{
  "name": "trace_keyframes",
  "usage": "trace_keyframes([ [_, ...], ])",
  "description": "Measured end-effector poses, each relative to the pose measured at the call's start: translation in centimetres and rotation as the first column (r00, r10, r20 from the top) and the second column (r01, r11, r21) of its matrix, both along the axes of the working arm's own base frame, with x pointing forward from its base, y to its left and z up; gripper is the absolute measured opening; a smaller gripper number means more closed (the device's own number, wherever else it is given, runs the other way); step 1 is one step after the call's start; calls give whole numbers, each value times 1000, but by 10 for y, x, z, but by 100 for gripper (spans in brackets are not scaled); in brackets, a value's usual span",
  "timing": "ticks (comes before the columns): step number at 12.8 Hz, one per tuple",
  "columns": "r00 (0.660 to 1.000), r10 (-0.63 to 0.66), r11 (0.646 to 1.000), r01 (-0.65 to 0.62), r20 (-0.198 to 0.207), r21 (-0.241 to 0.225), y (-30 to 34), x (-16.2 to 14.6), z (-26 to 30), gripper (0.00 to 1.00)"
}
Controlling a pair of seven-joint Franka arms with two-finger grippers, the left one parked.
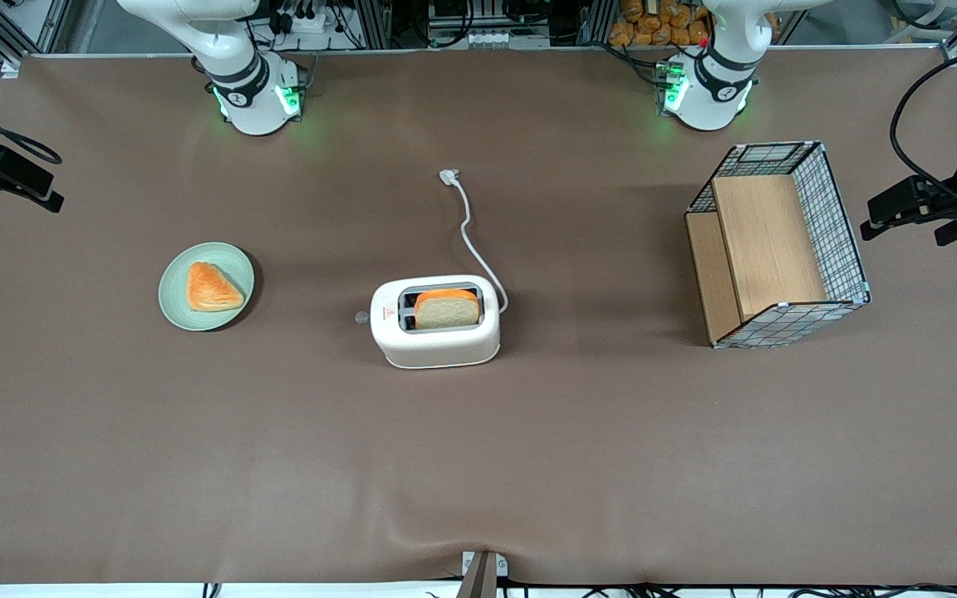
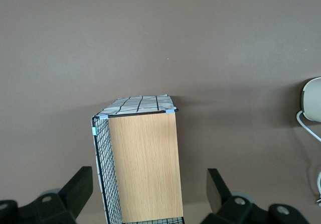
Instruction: Press toaster button with right arm
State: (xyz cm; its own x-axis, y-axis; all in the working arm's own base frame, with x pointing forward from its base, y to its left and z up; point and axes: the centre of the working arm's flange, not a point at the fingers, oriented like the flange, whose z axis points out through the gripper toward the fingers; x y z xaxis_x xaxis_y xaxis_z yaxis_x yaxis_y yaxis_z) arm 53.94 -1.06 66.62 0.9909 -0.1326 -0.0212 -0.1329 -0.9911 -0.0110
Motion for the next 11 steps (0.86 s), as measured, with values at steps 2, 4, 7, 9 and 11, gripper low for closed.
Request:
trace_keyframes([
  [2, 1000, 2, 1000, -2, 0, 0, 1, 0, 0, 100],
  [4, 1000, 5, 1000, -5, 0, 0, 3, 0, 0, 100],
  [7, 1000, 5, 1000, -5, 0, 0, 3, 0, 0, 100],
  [9, 1000, 5, 1000, -5, 0, 0, 3, 0, 0, 100],
  [11, 1000, 5, 1000, -5, 0, 0, 3, 0, 0, 100],
])
